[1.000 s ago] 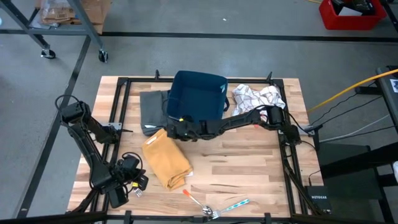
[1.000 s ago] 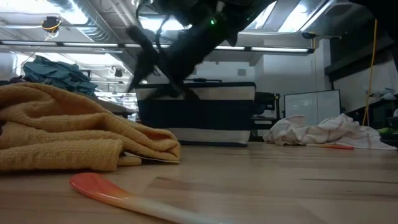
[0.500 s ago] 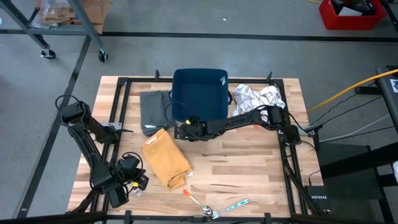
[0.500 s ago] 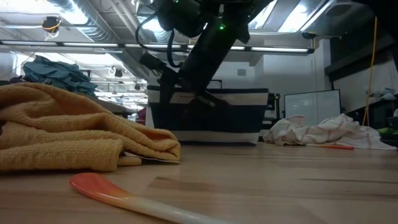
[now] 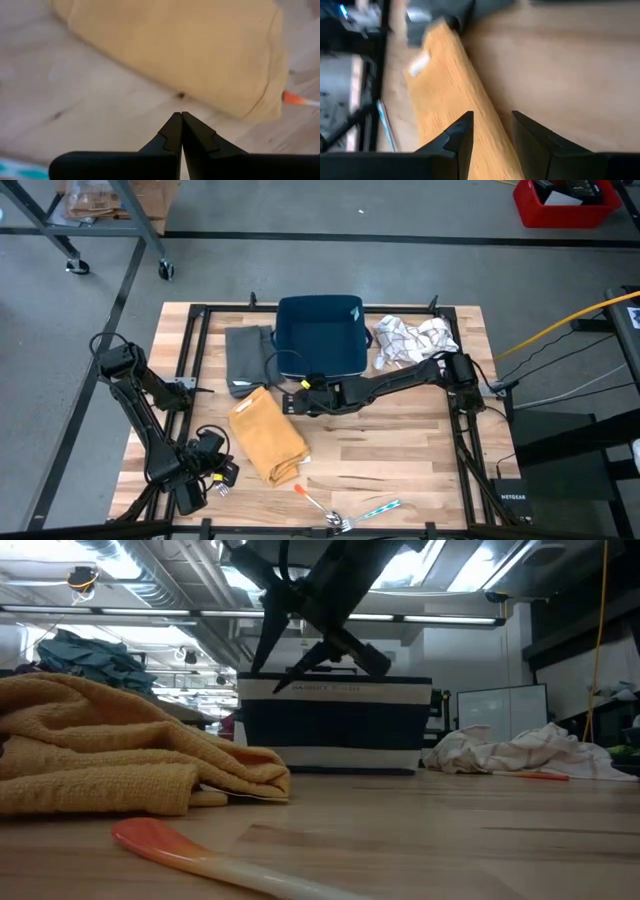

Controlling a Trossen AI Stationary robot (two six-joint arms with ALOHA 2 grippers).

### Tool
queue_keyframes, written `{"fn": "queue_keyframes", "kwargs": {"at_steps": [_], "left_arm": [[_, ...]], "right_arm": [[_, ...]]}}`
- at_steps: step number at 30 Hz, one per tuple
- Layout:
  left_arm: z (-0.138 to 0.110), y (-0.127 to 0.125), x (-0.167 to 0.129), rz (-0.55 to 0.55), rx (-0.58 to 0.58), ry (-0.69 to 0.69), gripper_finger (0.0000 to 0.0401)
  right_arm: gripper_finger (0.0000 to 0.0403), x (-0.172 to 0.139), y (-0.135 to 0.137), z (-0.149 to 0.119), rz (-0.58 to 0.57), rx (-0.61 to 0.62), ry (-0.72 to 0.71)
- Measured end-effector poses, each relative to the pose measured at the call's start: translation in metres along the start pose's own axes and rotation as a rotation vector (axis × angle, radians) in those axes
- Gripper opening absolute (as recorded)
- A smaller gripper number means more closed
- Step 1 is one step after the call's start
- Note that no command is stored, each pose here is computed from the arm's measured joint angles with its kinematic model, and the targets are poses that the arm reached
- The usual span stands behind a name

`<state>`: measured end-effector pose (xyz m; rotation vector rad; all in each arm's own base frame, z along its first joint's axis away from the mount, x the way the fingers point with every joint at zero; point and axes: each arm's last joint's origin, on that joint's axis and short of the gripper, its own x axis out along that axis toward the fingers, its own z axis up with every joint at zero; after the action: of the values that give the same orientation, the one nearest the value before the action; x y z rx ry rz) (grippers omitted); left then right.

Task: Fold towel
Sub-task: Stack the yellow towel on the gray towel

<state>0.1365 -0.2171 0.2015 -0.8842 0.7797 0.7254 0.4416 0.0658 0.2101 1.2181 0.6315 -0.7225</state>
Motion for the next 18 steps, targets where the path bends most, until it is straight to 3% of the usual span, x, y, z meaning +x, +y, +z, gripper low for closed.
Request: {"fn": "queue_keyframes", "kwargs": {"at_steps": [6,12,18], "left_arm": [[-0.005,-0.002,0.002,0.015,-0.036,0.079,0.0001],[-0.010,-0.007,0.024,0.068,-0.042,0.036,0.0001],[-0.010,-0.008,0.049,0.149,-0.037,-0.023,0.0001]], "right_arm": [[0.0133,-0.005,-0.003,-0.026,-0.008,0.011,0.080],[0.0133,-0.006,-0.004,-0.044,-0.005,0.000,0.086],[0.0133,0.018,-0.015,-0.056,-0.052,0.009,0.091]]}}
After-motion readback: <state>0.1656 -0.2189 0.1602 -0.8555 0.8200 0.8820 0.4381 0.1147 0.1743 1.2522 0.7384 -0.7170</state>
